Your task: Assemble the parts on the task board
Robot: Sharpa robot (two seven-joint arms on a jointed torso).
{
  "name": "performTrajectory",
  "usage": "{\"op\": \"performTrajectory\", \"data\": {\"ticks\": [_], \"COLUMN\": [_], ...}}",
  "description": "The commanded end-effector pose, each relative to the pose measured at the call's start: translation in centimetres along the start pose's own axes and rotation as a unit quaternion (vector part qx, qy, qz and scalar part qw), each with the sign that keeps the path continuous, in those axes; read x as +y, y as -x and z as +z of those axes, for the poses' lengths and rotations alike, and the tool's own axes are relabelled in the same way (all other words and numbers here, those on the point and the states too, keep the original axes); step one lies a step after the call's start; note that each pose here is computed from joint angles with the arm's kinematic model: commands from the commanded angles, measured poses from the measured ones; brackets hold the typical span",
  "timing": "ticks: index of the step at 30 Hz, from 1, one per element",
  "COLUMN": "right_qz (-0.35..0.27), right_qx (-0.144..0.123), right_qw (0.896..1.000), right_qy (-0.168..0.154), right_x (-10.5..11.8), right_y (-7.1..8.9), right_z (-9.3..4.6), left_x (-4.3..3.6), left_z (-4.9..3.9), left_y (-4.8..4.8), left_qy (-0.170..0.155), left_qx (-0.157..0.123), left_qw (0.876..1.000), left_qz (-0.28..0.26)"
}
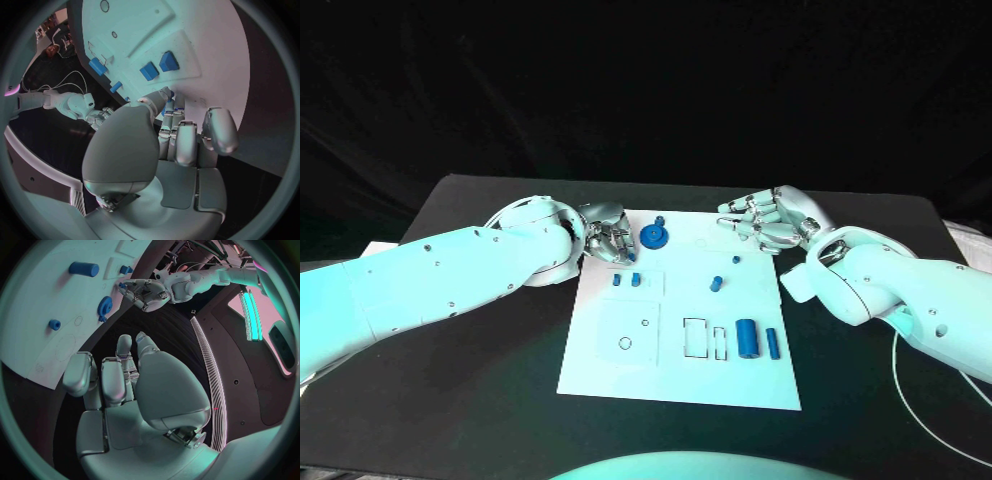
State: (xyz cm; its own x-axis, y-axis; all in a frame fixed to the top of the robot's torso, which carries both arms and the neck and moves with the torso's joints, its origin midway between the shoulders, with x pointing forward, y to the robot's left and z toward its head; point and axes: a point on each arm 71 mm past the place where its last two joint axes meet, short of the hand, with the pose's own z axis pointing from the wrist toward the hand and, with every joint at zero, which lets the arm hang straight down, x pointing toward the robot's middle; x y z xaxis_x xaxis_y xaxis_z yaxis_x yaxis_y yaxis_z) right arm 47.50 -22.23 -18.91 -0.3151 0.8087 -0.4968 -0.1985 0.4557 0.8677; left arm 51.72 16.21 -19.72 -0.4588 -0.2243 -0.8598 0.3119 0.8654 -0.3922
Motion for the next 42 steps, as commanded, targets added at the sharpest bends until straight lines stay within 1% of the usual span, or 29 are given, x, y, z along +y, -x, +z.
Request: {"op": "performTrajectory", "data": {"ticks": [1,6,14,29,34,38,42], "right_qz": [0.000,0.001,0.001,0.001,0.000,-0.009,-0.035], "right_qx": [0.009,0.010,0.011,0.009,0.008,0.007,0.013], "right_qw": [1.000,1.000,1.000,1.000,1.000,1.000,0.999], "right_qy": [0.002,0.003,0.003,0.003,0.001,-0.004,-0.013], "right_x": [0.1,0.1,0.0,0.0,-0.1,-0.2,-0.6], "right_y": [-0.2,-0.2,-0.2,-0.1,0.0,0.1,0.5], "right_z": [0.0,0.0,0.0,-0.1,-0.1,-0.1,-0.3], "left_x": [-0.17,-0.10,0.22,0.20,0.38,0.74,1.16], "left_z": [0.11,0.19,0.24,0.25,0.20,0.05,-0.25], "left_y": [-0.23,-0.30,-0.39,-0.43,-0.38,-0.20,0.26], "left_qy": [0.000,0.008,0.027,0.032,0.037,0.039,0.024], "left_qx": [0.011,0.015,0.023,0.023,0.022,0.016,-0.003], "left_qw": [1.000,1.000,0.999,0.999,0.999,0.999,1.000], "left_qz": [0.004,0.005,0.008,0.007,0.006,0.004,-0.020]}}
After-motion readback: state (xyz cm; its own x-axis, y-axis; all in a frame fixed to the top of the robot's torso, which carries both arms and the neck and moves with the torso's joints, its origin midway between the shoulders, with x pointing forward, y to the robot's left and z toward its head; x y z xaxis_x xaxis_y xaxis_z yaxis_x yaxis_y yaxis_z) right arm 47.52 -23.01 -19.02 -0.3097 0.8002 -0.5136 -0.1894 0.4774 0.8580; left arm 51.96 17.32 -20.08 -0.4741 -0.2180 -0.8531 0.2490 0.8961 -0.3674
